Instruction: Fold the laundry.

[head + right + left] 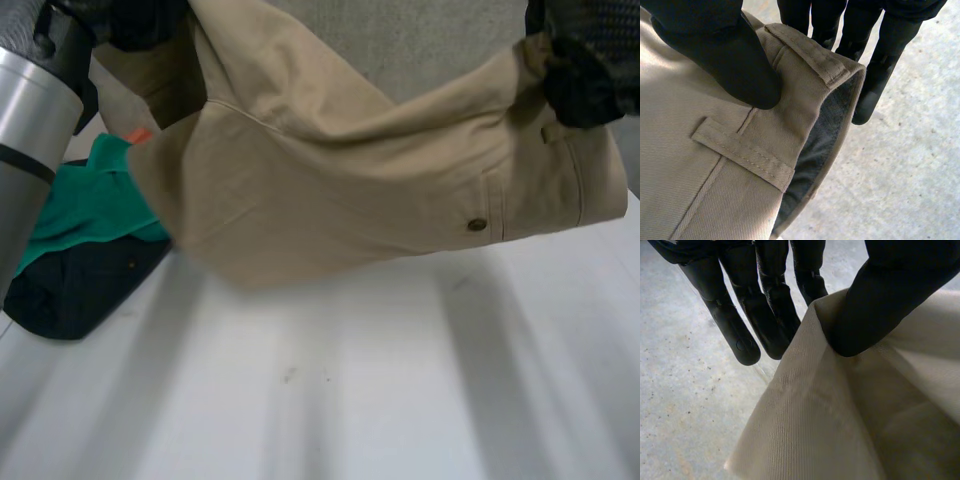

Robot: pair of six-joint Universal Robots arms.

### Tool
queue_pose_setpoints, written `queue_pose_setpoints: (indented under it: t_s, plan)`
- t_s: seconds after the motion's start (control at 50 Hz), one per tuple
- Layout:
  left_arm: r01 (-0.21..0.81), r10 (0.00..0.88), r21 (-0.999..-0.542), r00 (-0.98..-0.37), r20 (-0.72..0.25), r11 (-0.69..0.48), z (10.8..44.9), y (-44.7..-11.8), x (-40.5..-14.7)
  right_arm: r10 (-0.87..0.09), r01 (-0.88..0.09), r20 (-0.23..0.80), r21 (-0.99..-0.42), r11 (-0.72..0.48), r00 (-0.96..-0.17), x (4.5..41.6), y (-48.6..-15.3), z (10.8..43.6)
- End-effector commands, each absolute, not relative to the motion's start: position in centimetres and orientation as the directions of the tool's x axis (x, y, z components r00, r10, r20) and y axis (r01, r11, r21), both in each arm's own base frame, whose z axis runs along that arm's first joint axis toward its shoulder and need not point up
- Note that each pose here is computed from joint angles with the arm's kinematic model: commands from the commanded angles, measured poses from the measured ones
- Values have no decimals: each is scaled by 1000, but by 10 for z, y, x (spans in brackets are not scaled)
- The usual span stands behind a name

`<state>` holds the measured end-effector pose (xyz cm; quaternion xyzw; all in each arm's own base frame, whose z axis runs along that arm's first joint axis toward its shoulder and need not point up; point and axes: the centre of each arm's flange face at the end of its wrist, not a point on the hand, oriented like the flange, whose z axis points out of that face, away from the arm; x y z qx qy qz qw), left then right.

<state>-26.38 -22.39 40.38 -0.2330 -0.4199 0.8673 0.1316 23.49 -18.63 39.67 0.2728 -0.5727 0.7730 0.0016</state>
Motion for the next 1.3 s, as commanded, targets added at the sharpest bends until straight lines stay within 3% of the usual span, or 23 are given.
queue_pose_setpoints:
  t_s: [0.02, 0.12, 0.22, 0.32, 0.38, 0.46, 0.58, 0.72, 0.84, 1.06, 1.3]
  plan:
    - [11, 448, -843, -843, -297, -538, 368, -267, -283, -346, -363, 420, -906, -220, -839, 248, -234, 352]
    - [90, 463, -886, -826, -322, -455, 313, -310, -303, -413, -370, 366, -926, -72, -834, 263, -265, 294]
    - [224, 453, -883, -790, -412, -412, 244, -352, -322, -436, -332, 291, -943, 18, -852, 276, -292, 244]
    - [295, 431, -865, -773, -466, -407, 213, -369, -330, -390, -321, 281, -946, 39, -877, 283, -321, 207]
    - [312, 392, -871, -798, -457, -381, 213, -369, -326, -341, -315, 284, -949, 37, -896, 278, -327, 208]
    - [326, 357, -877, -820, -448, -354, 222, -350, -324, -334, -318, 297, -948, 9, -895, 275, -320, 225]
    - [321, 345, -875, -826, -446, -361, 257, -307, -306, -464, -468, 420, -884, -12, -780, 259, -295, 229]
    - [373, 456, -896, -771, -444, -243, 253, -225, -284, -582, -613, 516, -789, -38, -628, 237, -263, 210]
    - [476, 597, -876, -680, -425, -81, 208, -170, -276, -658, -653, 510, -757, -37, -554, 234, -245, 184]
    - [576, 647, -811, -656, -388, 98, 151, -167, -267, -637, -633, 533, -769, -91, -556, 240, -265, 157]
    - [602, 631, -789, -661, -407, 122, 115, -187, -273, -610, -631, 560, -766, -122, -561, 248, -286, 125]
